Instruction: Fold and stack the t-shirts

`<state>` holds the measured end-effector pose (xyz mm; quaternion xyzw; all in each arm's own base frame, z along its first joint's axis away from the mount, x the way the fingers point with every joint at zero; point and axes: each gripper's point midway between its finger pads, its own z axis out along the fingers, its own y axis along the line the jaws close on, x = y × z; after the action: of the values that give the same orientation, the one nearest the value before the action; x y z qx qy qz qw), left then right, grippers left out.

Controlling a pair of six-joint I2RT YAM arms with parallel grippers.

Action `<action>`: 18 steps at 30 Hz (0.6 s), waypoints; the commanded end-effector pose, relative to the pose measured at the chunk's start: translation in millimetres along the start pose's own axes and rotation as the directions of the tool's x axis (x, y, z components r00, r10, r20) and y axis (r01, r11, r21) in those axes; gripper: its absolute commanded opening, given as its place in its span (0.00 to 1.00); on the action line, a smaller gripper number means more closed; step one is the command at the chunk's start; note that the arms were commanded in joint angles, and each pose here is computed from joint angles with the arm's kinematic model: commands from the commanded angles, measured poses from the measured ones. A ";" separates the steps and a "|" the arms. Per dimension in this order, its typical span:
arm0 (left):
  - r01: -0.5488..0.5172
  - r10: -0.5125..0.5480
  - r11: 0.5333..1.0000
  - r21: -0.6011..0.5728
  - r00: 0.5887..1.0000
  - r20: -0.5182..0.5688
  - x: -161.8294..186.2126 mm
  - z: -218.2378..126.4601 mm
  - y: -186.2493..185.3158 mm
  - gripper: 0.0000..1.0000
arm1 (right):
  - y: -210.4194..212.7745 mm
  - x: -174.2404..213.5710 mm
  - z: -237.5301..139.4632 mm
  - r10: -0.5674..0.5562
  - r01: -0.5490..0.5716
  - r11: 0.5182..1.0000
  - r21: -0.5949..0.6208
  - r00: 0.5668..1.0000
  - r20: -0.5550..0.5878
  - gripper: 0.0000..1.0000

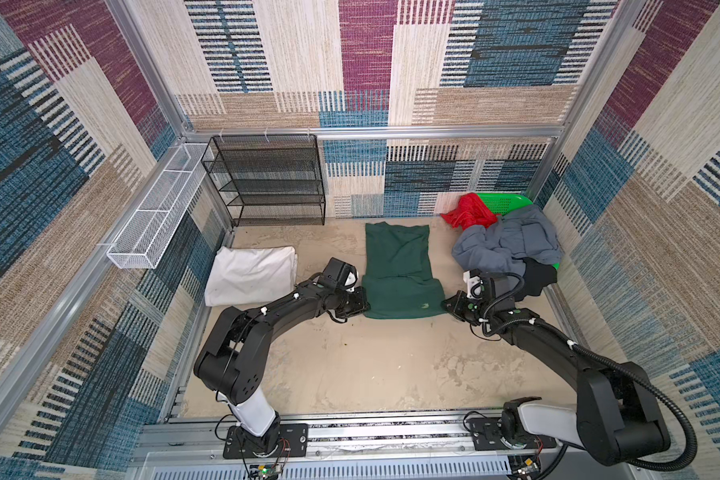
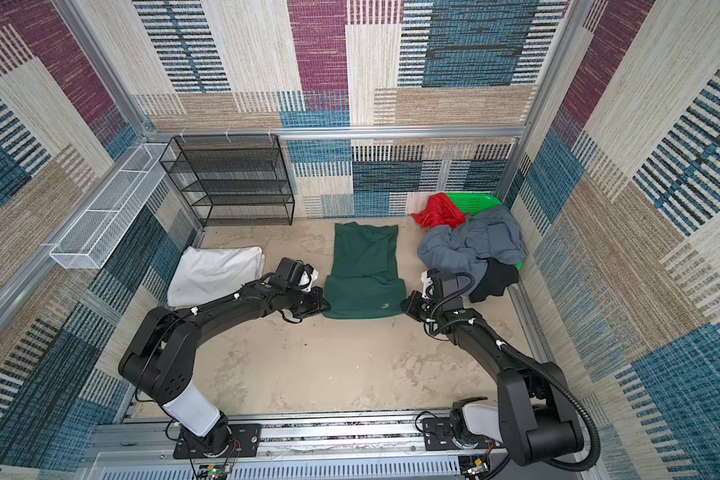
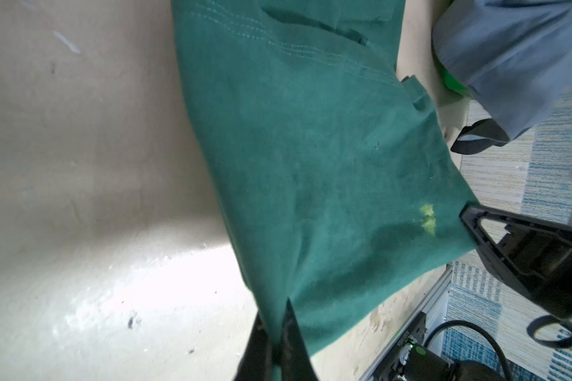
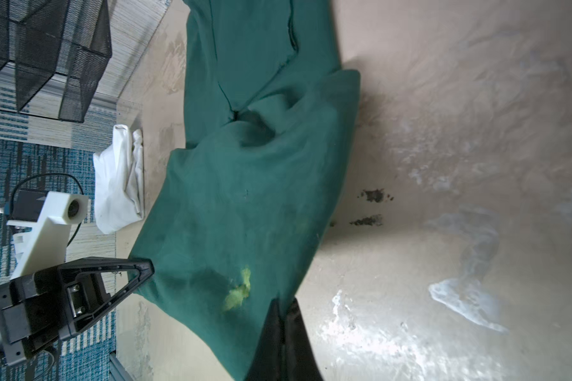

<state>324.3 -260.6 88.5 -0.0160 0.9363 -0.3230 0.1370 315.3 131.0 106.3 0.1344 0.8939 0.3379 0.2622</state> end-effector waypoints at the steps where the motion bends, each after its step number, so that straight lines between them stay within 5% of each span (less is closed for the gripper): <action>1: -0.005 0.005 1.000 -0.006 1.000 0.022 3.2 -5.5 -1.9 0.00 | 12.5 3.7 -4.6 -0.026 0.026 0.999 -0.041 1.000 -0.014 0.00; 18: -0.044 0.044 0.999 -0.001 0.995 0.091 69.5 -35.7 -8.6 0.00 | 29.6 69.3 -29.9 -0.076 0.071 0.994 -0.079 0.995 -0.071 0.00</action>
<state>247.3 -256.4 99.3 0.0102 0.9341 -0.3164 0.1651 249.9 169.5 122.8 0.0630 0.8917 0.3715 0.2507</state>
